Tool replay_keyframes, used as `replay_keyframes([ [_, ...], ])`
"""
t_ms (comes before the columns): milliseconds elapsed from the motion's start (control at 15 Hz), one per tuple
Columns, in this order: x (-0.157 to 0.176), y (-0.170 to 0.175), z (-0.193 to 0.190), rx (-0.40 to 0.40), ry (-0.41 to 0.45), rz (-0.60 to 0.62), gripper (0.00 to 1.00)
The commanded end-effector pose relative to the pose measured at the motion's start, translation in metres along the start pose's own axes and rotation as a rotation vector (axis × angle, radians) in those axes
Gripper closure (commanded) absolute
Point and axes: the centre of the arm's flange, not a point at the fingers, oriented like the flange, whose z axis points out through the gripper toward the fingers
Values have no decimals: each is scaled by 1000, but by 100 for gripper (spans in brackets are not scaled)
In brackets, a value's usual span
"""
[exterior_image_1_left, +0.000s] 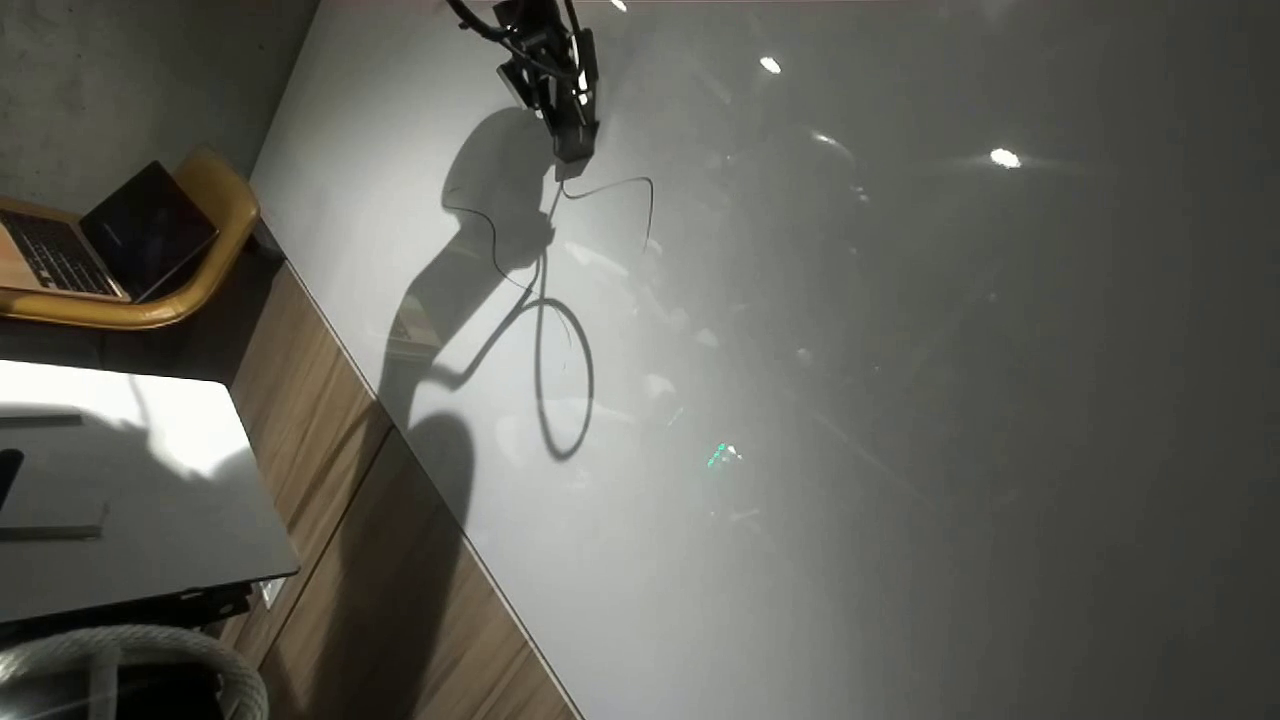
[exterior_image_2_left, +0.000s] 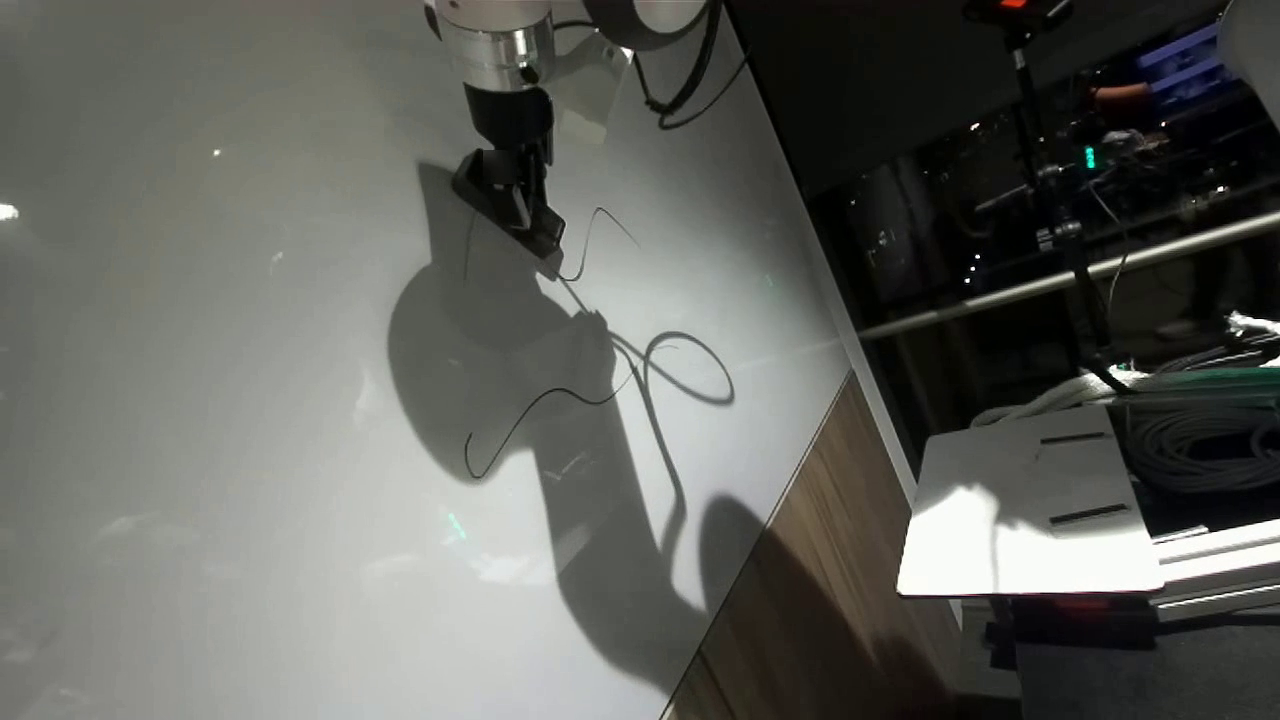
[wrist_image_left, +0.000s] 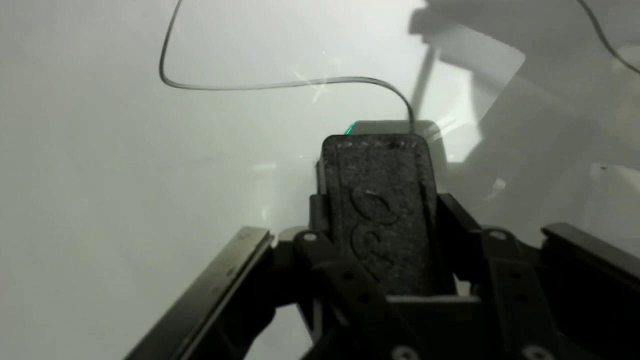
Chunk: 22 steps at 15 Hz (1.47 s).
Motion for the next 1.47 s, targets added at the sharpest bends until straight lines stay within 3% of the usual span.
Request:
replay_keyframes([
  [0,36,-35,14,35,9,-27,70],
  [467,46,-120,21,88,-19,-98,70],
  [733,43,-143,28,99,-42,-129,70],
  [933,35,-126,35,77,-62,-127,70],
  [1400,-2,-43,53,42,-126,-49,70],
])
